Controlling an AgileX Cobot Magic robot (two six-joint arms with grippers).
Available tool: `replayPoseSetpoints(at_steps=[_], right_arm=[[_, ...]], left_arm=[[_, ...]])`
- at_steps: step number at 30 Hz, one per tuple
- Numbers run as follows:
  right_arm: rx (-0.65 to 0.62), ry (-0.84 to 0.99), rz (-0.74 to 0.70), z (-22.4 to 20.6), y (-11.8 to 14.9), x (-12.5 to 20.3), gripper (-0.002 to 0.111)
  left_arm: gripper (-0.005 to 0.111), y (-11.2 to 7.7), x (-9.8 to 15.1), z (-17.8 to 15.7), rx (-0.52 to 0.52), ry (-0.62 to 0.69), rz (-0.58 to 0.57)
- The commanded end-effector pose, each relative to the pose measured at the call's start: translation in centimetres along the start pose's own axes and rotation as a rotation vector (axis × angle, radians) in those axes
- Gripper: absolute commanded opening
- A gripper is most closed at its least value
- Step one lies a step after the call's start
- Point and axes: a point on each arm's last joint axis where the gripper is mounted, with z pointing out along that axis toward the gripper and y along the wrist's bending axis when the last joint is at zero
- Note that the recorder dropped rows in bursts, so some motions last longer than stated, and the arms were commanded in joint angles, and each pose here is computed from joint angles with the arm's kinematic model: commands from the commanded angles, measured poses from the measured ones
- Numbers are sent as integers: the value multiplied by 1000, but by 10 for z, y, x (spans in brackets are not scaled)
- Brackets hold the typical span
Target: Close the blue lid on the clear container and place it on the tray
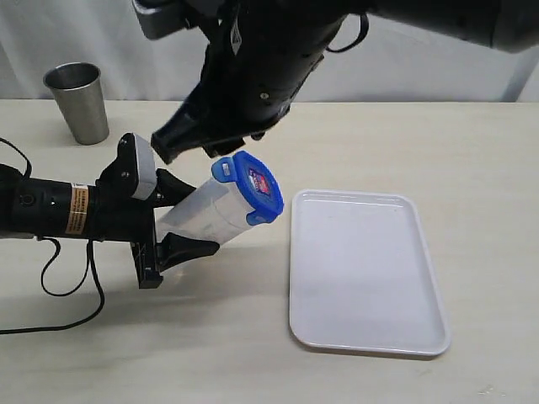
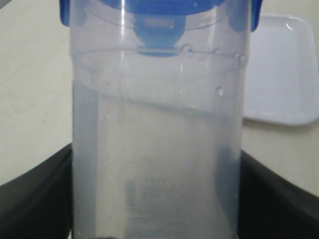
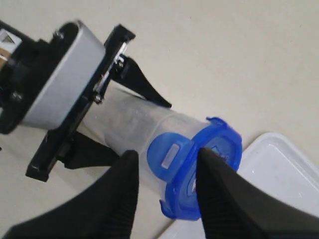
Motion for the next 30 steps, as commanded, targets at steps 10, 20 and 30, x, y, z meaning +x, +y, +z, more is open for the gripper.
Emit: replayPoseSetpoints(at_steps=[10, 20, 30], right_arm=[[55, -6, 20, 27, -5, 10, 42], [70, 89, -4, 61, -2, 17, 36], [-14, 131, -94, 76, 9, 22, 14]], left_arm=[[0, 3, -7, -1, -15, -36, -10], [0, 3, -8, -1, -17, -37, -12], [0, 4, -8, -1, -25, -46, -20]])
